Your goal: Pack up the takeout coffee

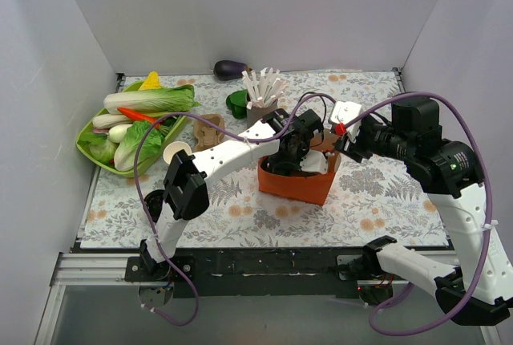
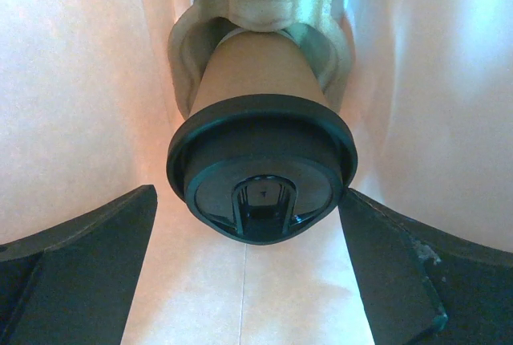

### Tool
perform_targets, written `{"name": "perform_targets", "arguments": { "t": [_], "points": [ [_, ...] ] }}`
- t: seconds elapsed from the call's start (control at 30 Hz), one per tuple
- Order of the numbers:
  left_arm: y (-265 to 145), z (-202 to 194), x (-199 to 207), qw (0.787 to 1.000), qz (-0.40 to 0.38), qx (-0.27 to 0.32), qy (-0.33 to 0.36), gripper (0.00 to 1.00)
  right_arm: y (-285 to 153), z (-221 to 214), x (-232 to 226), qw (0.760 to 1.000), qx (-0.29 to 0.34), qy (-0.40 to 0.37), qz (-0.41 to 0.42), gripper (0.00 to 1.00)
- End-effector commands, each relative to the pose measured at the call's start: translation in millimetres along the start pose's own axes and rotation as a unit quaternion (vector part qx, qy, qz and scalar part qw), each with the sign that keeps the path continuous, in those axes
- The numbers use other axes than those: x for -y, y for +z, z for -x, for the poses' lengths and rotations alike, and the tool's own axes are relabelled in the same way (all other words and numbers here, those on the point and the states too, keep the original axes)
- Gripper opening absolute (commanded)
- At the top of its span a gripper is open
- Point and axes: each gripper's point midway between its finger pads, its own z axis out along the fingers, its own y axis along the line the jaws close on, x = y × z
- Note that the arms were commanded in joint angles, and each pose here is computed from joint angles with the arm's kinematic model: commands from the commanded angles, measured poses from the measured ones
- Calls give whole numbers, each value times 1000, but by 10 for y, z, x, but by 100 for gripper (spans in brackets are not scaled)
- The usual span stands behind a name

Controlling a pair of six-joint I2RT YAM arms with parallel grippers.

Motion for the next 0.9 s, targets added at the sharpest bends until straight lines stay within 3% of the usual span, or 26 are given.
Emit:
{"name": "perform_targets", "arguments": {
  "t": [0.0,0.6,0.87],
  "points": [
    [-165,56,22,1000,-1,15,2,98,4,46,43,1000,11,-1,-11,57],
    [-349,182,50,998,-4,60,-17,98,164,-153,-78,1000,-5,26,6,56],
    [-554,417,43,991,-8,123,-48,98,29,224,22,997,35,62,13,57]
  ]
}}
